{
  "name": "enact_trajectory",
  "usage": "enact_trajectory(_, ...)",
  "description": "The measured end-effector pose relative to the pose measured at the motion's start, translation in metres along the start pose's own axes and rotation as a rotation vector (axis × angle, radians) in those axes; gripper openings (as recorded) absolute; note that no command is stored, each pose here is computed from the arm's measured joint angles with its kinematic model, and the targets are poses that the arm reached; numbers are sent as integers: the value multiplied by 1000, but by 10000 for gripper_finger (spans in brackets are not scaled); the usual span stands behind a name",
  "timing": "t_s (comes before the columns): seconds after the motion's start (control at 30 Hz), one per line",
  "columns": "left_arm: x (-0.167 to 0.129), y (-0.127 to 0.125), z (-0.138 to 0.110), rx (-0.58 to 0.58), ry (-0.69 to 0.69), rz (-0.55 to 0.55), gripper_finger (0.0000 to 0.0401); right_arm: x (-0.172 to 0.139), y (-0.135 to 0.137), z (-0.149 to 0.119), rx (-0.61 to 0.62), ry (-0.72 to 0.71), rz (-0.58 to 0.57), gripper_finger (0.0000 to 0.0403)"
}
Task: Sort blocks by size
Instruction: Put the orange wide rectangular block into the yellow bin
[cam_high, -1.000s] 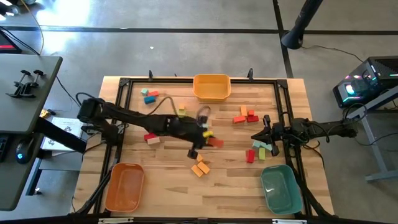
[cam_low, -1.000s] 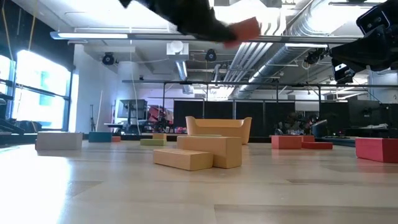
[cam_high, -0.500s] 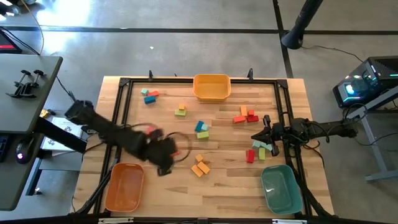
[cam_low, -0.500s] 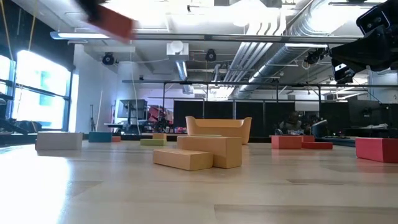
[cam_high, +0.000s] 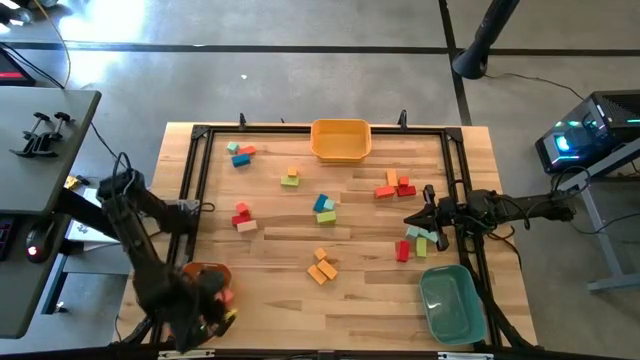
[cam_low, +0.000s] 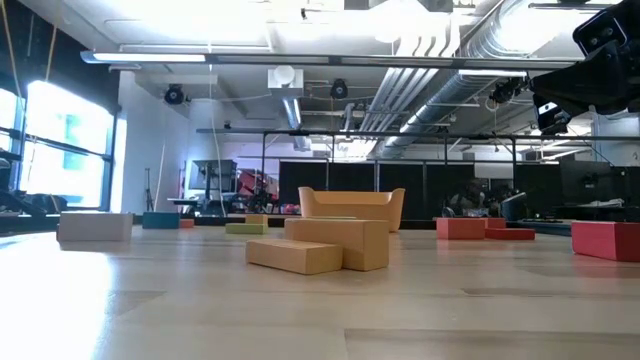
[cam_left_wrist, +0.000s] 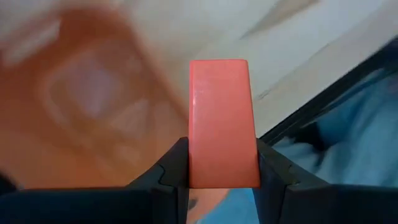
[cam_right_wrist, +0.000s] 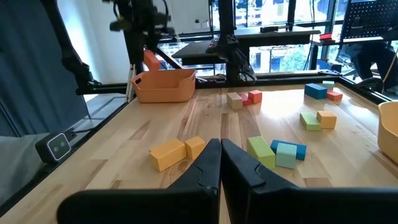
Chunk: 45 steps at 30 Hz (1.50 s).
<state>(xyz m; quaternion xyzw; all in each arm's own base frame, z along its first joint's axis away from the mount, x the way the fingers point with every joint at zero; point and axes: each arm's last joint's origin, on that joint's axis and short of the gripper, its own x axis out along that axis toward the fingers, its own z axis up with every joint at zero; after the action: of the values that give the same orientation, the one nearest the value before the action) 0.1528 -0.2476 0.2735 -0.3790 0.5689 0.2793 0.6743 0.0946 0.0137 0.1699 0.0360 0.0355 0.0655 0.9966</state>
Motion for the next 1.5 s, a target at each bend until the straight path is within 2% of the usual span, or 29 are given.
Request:
enact_trajectory(0.1,16,12,-17,-27,34,27,98,0,0,0,0,0,0,0)
enact_trajectory(0.2,24,19,-19,23,6,25,98,0,0,0,0,0,0,0)
enact_trajectory(0.3,18,15,-4,106,-70,-33,98,0,0,0,0,0,0,0)
enact_trajectory(0.4,7,10,22,228,-183,-93,98,0,0,0,0,0,0,0)
enact_trajectory(0.47,-1,7,46,323,-284,-107,98,0,0,0,0,0,0,0)
enact_trajectory(0.57,-10,4,93,433,-412,-62,98,0,0,0,0,0,0,0)
enact_trajectory(0.73,-12,0,198,479,-577,25,98,0,0,0,0,0,0,0)
enact_trajectory(0.9,-15,14,311,409,-802,21,98,0,0,0,0,0,0,0)
enact_trajectory(1.07,-5,46,395,245,-922,-92,98,0,0,0,0,0,0,0)
enact_trajectory(1.17,9,57,429,153,-1007,-105,98,0,0,0,0,0,0,0)
enact_trajectory(1.27,29,60,447,99,-1026,-116,98,0,0,0,0,0,0,0)
enact_trajectory(1.4,72,61,454,119,-945,21,98,0,0,0,0,0,0,0)
enact_trajectory(1.5,97,62,460,64,-927,80,99,0,0,0,0,0,0,0)
